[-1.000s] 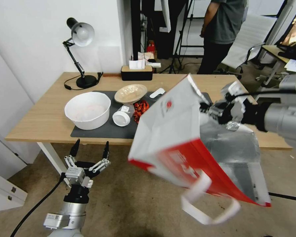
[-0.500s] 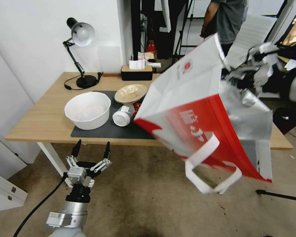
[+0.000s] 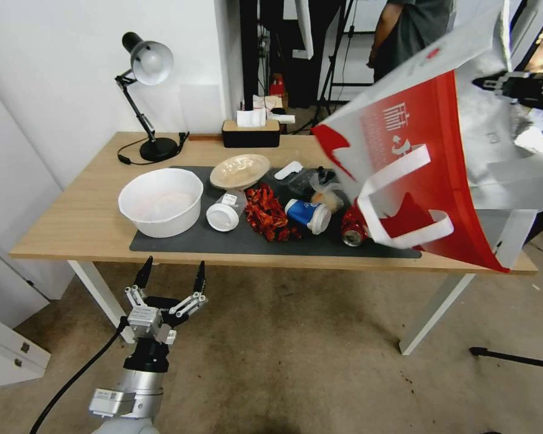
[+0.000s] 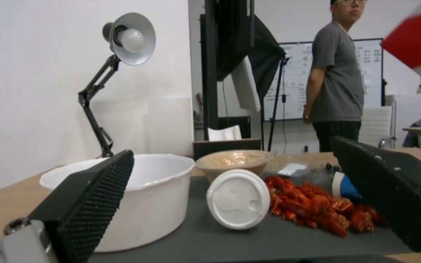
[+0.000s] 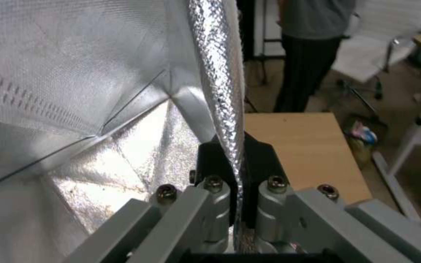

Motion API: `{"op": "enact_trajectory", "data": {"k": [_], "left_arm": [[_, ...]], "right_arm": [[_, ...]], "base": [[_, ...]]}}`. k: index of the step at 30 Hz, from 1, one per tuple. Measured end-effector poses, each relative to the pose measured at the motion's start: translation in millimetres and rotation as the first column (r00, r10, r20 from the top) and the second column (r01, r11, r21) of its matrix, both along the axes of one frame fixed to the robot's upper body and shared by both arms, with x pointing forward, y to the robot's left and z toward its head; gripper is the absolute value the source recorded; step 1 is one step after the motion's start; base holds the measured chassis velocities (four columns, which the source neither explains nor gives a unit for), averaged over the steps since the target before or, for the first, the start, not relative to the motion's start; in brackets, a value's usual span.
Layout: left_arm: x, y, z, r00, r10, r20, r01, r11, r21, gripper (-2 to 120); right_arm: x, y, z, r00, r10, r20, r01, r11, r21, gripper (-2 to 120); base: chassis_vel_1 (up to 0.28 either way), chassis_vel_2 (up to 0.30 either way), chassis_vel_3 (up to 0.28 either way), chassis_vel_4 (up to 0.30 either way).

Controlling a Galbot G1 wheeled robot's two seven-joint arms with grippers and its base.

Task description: Pick up the food delivery bag from the floor and place it on the table.

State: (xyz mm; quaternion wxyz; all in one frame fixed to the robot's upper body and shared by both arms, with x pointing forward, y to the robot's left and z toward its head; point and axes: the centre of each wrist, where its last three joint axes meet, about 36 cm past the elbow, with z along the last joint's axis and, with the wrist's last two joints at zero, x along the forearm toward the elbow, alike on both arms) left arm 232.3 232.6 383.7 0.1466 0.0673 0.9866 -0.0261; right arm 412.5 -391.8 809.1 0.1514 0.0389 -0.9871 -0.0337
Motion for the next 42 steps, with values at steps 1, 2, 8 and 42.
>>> {"op": "enact_trajectory", "data": {"k": [1,2,8,42], "left_arm": [[-1,-1,0,1.000,-0.003,-0.001,0.003,1.000,0.001,100],[-1,-1,0,1.000,-0.003,-0.001,0.003,1.000,0.001,100],[-4,-2,-1,1.000,-0.007,-0.002,0.007,1.000,0.005,100],[-1,3,2,1.000,0.000,0.011,0.000,1.000,0.001,100]], "right_arm": [[8,-10,-4,0.999,-0.043,-0.019,0.044,0.999,0.016,0],[8,-10,-4,0.999,-0.043,-0.019,0.044,0.999,0.016,0],[29,-44,-6,0.979,-0.169,-0.112,0.183,0.975,0.125,0],[113,-44,-63,0.901,-0.294,-0.319,0.353,0.924,0.147,0]], "base": [[0.000,0.000,0.000,0.000],[0.000,0.000,0.000,0.000],[0.000,0.000,0.000,0.000],[0.000,0.000,0.000,0.000]]}}
